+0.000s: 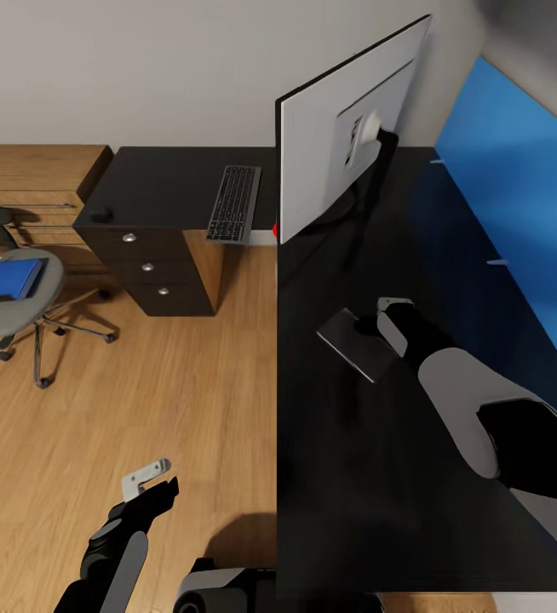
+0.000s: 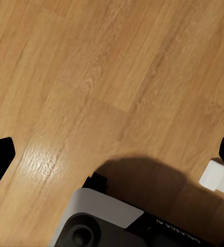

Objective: In the bedroom, organize the workspace by keeping the computer under the desk, ensuring the monitor is on the desk, placing the keyboard on the desk next to the monitor, placing the mouse on the desk next to the keyboard, moving the folder from the swivel chair onto the desk next to the mouse, stacking the notebook on top of the folder with the pen on top of the notebook, and positioning the swivel chair next to the desk.

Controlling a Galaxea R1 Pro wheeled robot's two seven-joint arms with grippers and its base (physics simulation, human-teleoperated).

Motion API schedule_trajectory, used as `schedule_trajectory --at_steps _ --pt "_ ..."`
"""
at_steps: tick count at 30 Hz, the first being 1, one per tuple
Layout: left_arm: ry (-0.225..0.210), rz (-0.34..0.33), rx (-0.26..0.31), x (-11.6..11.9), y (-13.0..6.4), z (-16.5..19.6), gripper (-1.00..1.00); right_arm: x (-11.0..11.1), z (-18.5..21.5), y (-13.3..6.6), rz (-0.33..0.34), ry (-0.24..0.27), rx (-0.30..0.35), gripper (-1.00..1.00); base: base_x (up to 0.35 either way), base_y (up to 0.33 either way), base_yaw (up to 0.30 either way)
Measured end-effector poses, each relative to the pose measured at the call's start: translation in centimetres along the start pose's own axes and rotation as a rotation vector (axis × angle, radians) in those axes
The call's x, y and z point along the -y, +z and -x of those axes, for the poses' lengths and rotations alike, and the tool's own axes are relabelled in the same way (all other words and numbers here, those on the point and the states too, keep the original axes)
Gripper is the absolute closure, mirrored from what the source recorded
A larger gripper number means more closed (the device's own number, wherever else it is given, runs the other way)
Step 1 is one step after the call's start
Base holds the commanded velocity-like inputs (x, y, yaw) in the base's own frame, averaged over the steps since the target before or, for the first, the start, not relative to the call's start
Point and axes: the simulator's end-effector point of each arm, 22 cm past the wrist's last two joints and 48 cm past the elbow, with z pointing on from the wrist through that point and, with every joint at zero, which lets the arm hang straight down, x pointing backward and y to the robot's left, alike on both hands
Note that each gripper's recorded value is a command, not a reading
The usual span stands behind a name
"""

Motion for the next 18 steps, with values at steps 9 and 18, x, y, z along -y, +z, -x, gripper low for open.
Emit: schedule_trajectory --at_steps 9,18 --pt "0.0 0.0 0.0 0.0 -0.02 -0.01 -1.0 -0.04 0.0 -0.04 0.001 0.001 0.001 -1.0 -0.134 0.0 0.0" --pt "0.0 0.0 0.0 0.0 0.01 0.0 -1.0 -0.02 0.0 0.01 0.0 0.001 0.0 -1.0 -0.155 0.0 0.0"
